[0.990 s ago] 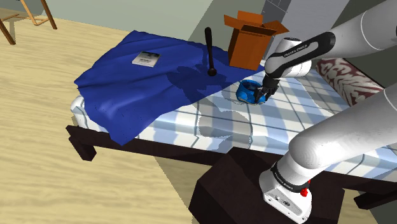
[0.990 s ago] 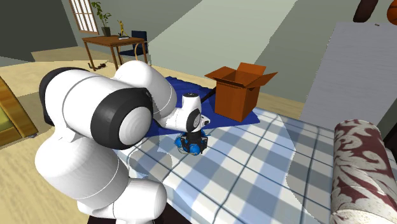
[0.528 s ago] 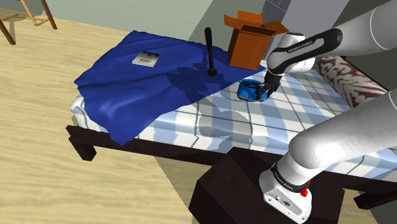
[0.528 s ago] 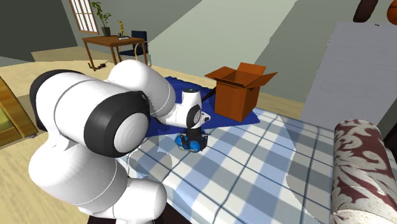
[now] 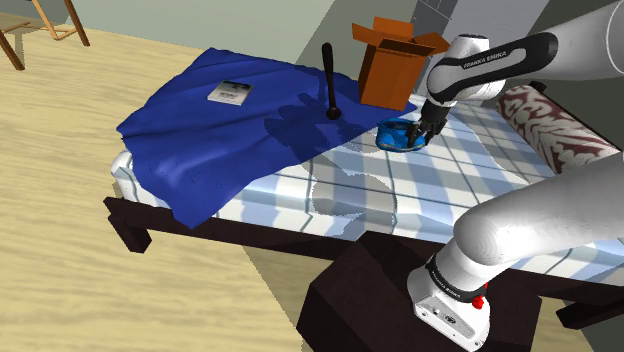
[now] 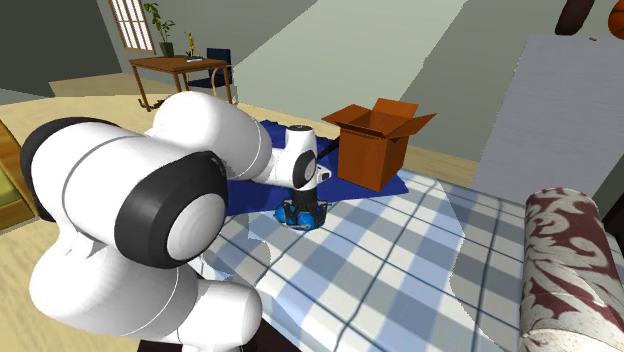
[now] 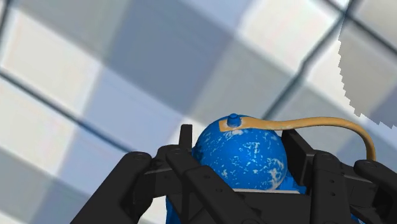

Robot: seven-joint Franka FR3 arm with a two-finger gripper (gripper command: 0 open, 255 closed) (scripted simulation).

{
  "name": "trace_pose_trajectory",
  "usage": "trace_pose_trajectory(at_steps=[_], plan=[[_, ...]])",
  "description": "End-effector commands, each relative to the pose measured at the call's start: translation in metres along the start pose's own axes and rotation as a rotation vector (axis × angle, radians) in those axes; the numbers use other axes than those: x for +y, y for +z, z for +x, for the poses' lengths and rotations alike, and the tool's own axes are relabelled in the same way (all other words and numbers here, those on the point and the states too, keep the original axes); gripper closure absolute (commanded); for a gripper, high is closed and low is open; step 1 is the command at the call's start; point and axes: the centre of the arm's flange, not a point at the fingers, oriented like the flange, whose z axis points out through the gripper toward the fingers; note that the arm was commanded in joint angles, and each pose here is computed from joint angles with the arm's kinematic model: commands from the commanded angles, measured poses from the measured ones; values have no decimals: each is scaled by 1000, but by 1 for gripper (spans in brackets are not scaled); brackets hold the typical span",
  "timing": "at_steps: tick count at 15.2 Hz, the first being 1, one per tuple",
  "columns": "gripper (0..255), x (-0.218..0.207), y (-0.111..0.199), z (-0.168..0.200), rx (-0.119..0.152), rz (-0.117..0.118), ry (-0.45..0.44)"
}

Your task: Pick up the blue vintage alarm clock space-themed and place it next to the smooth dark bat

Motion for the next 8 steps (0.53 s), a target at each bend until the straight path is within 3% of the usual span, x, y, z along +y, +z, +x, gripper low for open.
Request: trace_pose_trajectory(at_steps=[1,8], plan=[[255,-1,-13,0,2,0,0],[255,1,-50,1,2,0,0]])
